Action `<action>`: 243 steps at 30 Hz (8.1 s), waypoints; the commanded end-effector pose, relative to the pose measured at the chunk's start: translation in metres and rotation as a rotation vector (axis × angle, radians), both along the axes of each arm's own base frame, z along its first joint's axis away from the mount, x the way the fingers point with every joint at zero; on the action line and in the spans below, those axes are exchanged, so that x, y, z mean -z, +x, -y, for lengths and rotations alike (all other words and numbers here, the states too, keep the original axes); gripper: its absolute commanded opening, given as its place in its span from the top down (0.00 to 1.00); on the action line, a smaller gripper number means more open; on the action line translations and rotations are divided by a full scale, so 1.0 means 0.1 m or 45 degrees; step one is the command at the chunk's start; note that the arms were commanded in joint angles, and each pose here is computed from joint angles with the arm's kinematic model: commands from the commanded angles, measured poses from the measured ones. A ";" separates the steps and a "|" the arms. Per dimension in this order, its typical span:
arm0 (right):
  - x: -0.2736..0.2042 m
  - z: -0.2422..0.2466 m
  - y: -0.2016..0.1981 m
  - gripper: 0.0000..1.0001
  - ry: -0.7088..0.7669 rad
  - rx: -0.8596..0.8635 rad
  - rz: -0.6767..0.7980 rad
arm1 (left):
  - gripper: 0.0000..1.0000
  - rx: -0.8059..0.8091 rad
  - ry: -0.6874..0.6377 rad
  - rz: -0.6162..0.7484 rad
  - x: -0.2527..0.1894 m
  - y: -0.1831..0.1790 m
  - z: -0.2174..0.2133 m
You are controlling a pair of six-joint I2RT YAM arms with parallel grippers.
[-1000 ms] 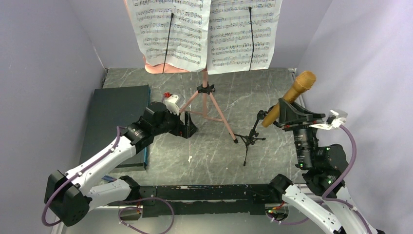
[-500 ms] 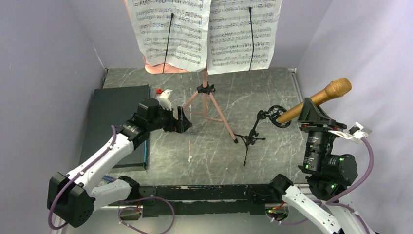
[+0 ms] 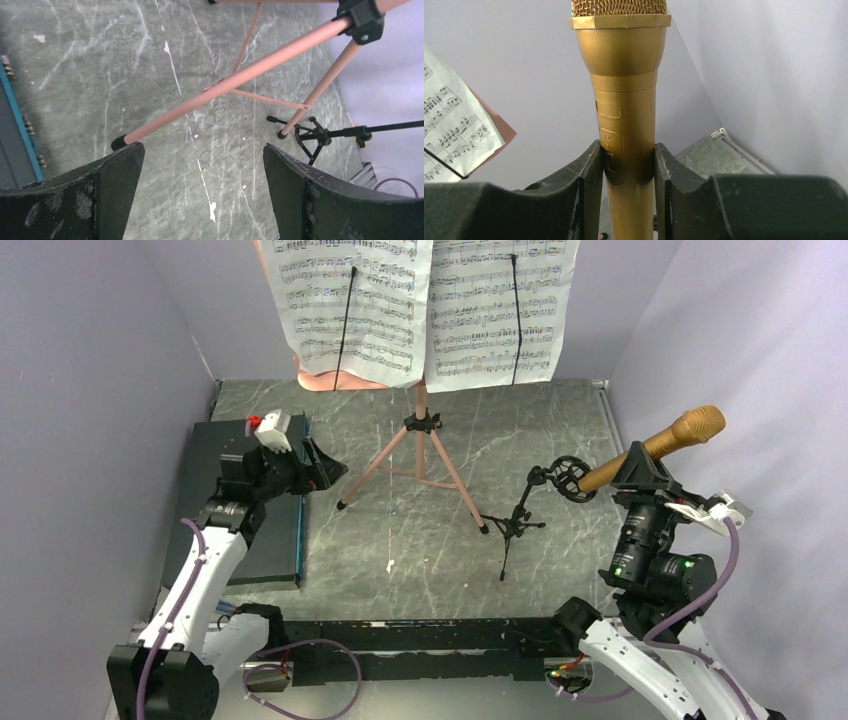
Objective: Set up the instrument practice props
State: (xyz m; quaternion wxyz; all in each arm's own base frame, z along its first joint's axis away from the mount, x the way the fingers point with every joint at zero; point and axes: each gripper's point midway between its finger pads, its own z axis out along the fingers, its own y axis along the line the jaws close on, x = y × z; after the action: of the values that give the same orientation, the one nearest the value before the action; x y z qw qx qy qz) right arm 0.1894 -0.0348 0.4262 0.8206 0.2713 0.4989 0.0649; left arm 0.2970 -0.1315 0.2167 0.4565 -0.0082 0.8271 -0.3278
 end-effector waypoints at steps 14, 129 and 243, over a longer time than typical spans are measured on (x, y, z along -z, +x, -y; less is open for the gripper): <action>-0.12 -0.03 0.13 1.00 -0.035 0.102 0.000 | 0.06 0.020 -0.081 0.074 -0.21 -0.07 -0.07; 0.59 -0.43 0.71 0.07 -0.086 -0.154 -0.270 | 0.06 0.049 -0.130 0.068 -0.17 -0.07 -0.01; 3.13 0.03 1.49 0.00 -0.483 -0.018 -0.611 | 0.06 -0.697 0.848 0.440 1.49 0.86 -1.53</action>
State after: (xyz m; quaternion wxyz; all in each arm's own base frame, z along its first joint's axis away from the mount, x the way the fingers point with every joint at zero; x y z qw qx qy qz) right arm 0.3272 -0.0551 0.0829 0.6702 0.1591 0.7180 -0.0994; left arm 0.3724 0.0217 0.0677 0.6483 -0.0498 0.7554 0.0812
